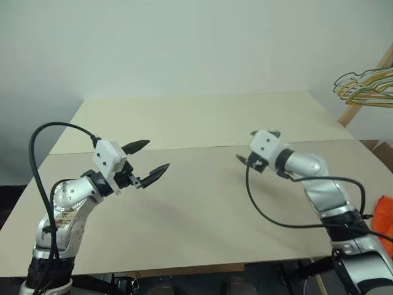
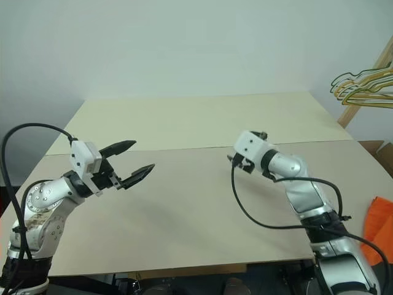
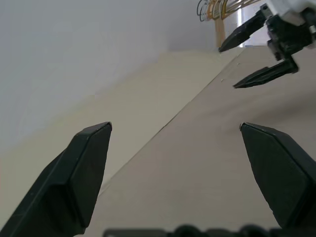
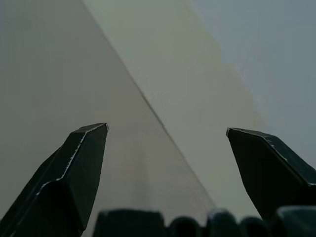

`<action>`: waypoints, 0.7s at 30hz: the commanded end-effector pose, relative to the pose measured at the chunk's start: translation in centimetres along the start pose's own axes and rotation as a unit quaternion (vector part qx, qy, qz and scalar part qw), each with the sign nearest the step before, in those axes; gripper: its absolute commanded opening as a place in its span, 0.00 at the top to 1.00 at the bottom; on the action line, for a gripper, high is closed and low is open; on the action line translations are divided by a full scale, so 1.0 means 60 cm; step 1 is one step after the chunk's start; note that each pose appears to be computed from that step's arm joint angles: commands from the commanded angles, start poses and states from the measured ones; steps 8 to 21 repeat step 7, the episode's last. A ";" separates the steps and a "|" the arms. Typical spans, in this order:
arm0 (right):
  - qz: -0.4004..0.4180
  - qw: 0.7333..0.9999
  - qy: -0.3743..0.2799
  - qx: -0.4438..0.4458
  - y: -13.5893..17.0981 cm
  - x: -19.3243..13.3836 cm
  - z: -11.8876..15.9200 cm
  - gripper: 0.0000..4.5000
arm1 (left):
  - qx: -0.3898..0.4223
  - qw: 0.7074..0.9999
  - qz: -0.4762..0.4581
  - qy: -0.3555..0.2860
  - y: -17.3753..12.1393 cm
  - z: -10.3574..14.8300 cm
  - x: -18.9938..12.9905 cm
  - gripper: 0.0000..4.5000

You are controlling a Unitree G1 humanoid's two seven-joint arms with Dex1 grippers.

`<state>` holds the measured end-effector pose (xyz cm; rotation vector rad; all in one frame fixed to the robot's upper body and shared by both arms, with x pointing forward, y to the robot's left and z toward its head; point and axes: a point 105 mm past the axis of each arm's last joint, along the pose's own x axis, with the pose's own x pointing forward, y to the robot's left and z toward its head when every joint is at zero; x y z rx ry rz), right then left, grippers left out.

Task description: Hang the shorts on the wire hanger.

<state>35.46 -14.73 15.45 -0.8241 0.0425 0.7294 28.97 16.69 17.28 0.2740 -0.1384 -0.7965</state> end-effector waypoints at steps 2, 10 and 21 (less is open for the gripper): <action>0.045 0.998 -0.038 -0.022 0.000 -0.035 0.037 0.01 | 0.024 1.000 0.001 0.004 0.003 0.005 -0.012 0.00; 0.063 0.997 -0.028 -0.045 0.012 -0.035 0.029 0.01 | 0.021 1.000 -0.016 0.013 -0.004 -0.006 -0.019 0.00; 0.063 0.997 -0.028 -0.045 0.012 -0.035 0.029 0.01 | 0.021 1.000 -0.016 0.013 -0.004 -0.006 -0.019 0.00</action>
